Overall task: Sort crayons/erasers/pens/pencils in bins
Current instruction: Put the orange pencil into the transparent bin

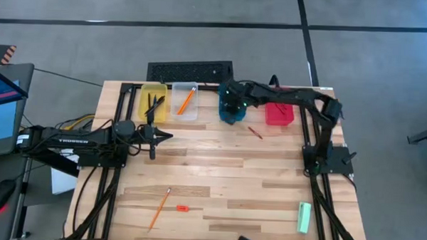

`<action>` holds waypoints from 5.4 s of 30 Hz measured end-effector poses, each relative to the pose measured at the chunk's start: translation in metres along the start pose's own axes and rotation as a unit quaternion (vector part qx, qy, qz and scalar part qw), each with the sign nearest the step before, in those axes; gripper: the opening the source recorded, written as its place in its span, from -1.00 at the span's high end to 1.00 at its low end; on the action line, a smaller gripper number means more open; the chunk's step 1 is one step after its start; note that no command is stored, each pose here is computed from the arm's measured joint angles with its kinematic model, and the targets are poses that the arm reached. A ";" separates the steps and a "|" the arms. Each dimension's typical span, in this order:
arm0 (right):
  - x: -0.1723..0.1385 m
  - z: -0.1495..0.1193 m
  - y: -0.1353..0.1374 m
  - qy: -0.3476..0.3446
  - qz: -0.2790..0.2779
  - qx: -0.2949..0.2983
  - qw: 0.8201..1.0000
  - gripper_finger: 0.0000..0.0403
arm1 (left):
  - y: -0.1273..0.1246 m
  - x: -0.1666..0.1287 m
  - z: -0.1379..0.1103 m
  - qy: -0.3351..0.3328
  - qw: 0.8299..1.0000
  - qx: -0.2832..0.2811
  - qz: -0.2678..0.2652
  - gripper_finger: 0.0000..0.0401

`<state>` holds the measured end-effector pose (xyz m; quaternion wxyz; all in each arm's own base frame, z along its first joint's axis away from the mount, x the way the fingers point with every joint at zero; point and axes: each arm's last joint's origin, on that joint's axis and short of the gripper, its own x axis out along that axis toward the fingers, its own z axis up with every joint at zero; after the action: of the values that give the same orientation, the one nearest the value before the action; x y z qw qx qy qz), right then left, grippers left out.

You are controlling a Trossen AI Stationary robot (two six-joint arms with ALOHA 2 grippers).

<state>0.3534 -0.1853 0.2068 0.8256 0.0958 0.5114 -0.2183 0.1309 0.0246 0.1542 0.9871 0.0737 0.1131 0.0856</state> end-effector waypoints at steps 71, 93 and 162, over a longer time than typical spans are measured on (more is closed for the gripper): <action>-0.016 -0.163 0.200 -0.408 0.129 -0.078 0.900 0.98 | -0.187 0.073 0.048 0.601 0.745 -0.285 0.047 0.35; -0.019 -0.167 0.207 -0.409 0.140 -0.088 0.898 0.98 | -0.204 0.073 0.033 0.570 0.747 -0.317 0.128 0.37; -0.017 -0.171 0.207 -0.392 0.140 -0.088 0.905 0.96 | 0.183 0.124 0.146 0.229 0.922 -0.218 0.222 0.91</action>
<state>0.3051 0.0679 0.1298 0.9866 -0.0001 0.1450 -0.0745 0.2560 0.2075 0.2987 0.8817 -0.1420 0.2953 0.3394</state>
